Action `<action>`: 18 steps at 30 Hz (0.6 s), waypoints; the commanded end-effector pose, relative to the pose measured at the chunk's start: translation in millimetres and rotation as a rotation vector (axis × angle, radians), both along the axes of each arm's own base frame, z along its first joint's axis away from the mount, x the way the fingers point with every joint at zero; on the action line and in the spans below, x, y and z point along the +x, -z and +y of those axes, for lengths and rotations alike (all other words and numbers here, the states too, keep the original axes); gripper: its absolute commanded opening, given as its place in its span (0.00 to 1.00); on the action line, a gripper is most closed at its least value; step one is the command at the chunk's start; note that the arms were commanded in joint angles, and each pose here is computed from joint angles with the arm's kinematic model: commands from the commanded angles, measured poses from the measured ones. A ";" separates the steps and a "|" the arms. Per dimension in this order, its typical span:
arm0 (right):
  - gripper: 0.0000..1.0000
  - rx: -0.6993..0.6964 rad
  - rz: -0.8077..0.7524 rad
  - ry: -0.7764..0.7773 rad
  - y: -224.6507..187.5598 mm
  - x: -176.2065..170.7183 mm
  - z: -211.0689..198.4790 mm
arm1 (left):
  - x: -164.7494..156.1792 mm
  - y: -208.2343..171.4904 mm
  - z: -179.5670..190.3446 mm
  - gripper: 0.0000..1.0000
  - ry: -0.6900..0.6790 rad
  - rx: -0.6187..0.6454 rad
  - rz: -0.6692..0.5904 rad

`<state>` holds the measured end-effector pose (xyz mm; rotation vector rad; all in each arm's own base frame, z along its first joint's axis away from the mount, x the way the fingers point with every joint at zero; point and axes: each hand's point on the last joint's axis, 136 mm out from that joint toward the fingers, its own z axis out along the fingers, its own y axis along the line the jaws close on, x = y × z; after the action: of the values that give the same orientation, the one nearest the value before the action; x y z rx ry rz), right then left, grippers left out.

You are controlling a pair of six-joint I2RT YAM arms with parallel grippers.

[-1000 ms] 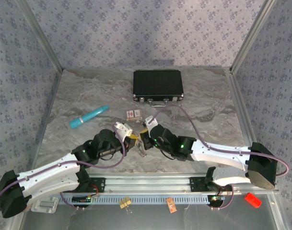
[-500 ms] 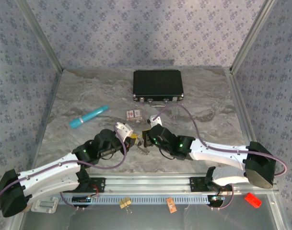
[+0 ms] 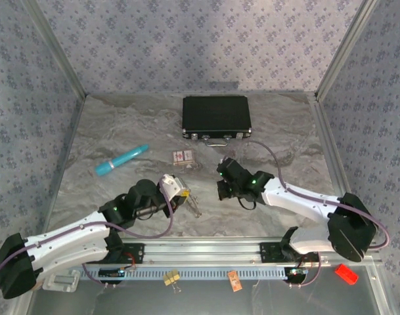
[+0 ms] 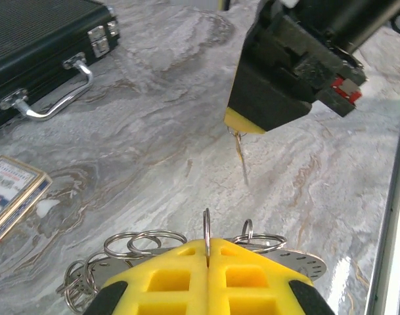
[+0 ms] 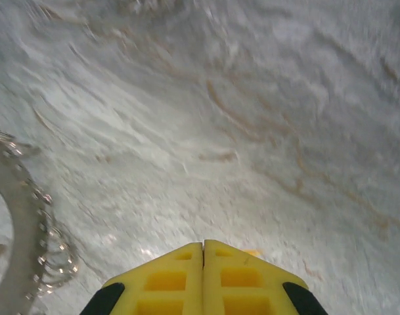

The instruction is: Put the keys on the keyring

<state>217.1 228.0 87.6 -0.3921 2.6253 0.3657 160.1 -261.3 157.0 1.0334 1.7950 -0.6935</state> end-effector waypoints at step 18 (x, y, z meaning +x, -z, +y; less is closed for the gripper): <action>0.45 0.060 -0.017 0.020 -17.1 11.6 -14.6 | -42.1 8.3 -8.4 0.00 0.302 0.075 -0.103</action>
<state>218.1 218.5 91.7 -0.3522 2.6580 0.4381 131.4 -267.4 154.4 1.2824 1.6464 -0.7313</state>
